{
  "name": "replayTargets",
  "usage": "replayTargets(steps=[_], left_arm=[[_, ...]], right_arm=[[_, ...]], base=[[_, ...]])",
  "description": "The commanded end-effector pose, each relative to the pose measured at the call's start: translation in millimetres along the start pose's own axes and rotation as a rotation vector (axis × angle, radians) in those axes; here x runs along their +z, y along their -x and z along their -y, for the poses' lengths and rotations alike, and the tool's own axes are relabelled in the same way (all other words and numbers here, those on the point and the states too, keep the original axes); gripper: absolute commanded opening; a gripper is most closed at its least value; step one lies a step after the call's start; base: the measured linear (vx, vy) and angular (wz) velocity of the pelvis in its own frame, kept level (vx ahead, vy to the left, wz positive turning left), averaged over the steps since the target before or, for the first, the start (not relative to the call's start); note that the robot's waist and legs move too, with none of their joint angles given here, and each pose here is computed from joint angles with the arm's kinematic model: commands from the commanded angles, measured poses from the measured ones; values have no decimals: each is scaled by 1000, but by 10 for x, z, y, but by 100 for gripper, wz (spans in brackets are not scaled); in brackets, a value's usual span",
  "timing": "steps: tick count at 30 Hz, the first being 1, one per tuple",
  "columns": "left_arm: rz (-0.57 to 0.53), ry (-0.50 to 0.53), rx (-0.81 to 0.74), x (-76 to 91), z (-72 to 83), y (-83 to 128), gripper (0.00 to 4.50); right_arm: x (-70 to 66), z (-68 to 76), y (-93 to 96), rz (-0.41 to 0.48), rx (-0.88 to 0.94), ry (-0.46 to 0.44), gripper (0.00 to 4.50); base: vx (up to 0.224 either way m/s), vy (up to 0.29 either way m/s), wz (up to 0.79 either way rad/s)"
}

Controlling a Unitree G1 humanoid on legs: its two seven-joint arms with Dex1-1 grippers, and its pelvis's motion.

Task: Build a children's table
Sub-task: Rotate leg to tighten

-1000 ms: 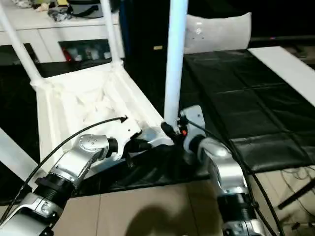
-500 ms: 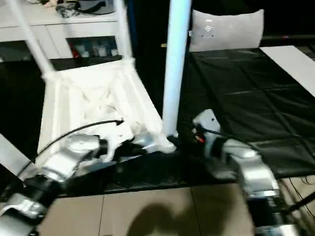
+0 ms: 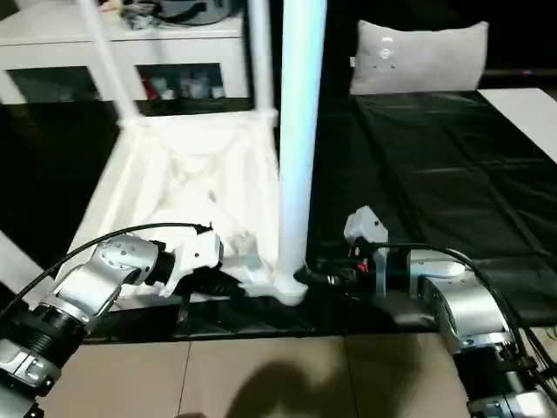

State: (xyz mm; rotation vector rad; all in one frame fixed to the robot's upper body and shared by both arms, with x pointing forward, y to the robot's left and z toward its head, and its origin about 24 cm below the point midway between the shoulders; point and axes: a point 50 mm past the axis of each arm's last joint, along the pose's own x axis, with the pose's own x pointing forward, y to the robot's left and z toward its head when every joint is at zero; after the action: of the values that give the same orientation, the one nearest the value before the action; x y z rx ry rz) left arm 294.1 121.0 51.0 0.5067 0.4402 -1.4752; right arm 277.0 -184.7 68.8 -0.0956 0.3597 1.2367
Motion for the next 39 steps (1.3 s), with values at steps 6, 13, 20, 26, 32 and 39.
replayTargets(steps=[6, 13, 20, 26, 32, 39], left_arm=[[-4, -41, -95, 62, 88, -85, 0], [-2, -38, -97, 52, 90, -86, 0], [0, -26, -86, 36, 96, -98, 0], [3, -22, -85, 36, 102, -105, 0], [2, -22, -82, 29, 106, -105, 0], [0, -22, -83, 21, 114, -113, 0]], right_arm=[[114, 15, -112, 39, 46, 28, 202], [95, 14, -115, 34, 77, 11, 161], [71, 47, -130, 35, 14, 4, 136], [121, 47, -136, 72, 25, -23, 199], [153, 38, -172, 85, 48, -15, 252], [151, 55, -216, 64, 27, 20, 279]], base=[[0, 0, 0], [0, 0, 0], [0, 0, 0], [0, 0, 0], [0, 0, 0], [0, 0, 0]])
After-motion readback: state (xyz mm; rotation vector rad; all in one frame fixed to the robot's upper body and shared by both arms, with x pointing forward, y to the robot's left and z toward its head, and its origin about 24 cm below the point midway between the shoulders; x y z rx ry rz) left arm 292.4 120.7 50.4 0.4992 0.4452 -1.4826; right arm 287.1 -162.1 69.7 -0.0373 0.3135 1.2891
